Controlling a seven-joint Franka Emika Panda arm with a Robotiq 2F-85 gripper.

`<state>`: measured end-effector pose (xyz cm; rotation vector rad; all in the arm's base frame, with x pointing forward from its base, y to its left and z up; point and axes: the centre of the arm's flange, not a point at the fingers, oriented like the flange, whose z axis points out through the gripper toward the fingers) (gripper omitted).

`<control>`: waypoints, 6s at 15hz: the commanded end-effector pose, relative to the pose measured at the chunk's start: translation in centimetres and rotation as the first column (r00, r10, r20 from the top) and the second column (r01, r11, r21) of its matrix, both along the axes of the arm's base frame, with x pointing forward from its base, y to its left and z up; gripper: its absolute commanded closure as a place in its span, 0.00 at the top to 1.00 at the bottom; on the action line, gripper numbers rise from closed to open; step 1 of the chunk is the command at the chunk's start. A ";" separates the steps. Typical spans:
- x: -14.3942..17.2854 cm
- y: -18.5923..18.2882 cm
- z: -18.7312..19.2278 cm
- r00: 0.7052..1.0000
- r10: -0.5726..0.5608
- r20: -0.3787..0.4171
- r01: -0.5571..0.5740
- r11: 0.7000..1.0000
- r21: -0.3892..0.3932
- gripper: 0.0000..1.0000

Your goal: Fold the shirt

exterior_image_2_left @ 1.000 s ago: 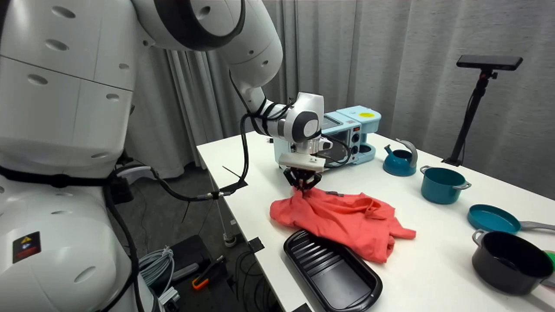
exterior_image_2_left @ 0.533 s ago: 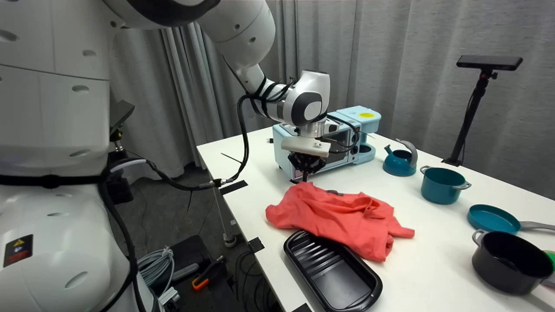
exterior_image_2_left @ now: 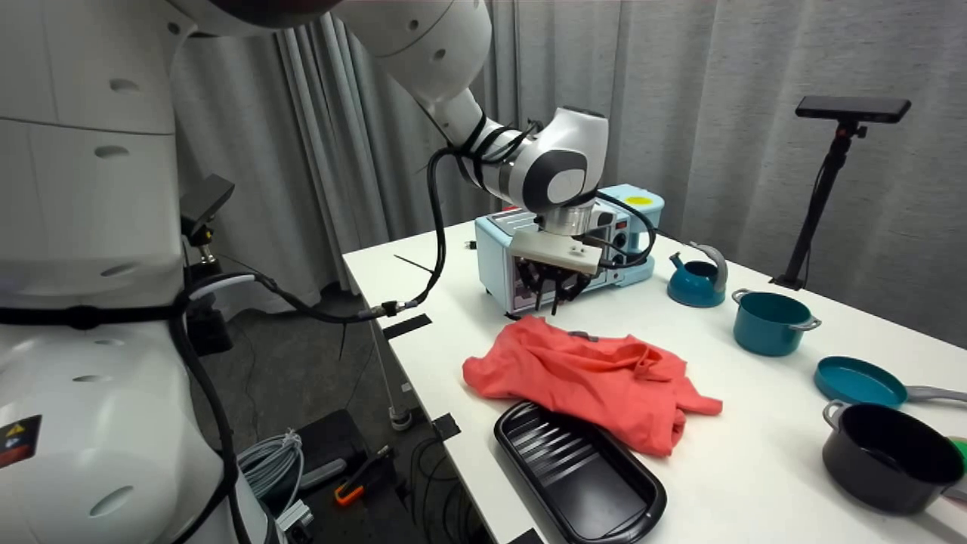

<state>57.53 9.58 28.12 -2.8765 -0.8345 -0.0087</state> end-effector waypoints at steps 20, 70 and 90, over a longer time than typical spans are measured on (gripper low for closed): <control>-0.9 5.8 -10.6 0.971 0.180 -0.156 -0.197 0.976 -0.095 1.00; 6.3 -17.5 3.0 0.945 -0.327 0.021 0.325 0.943 0.070 0.38; -1.2 -16.8 10.8 0.894 -0.418 0.164 0.437 0.893 -0.109 1.00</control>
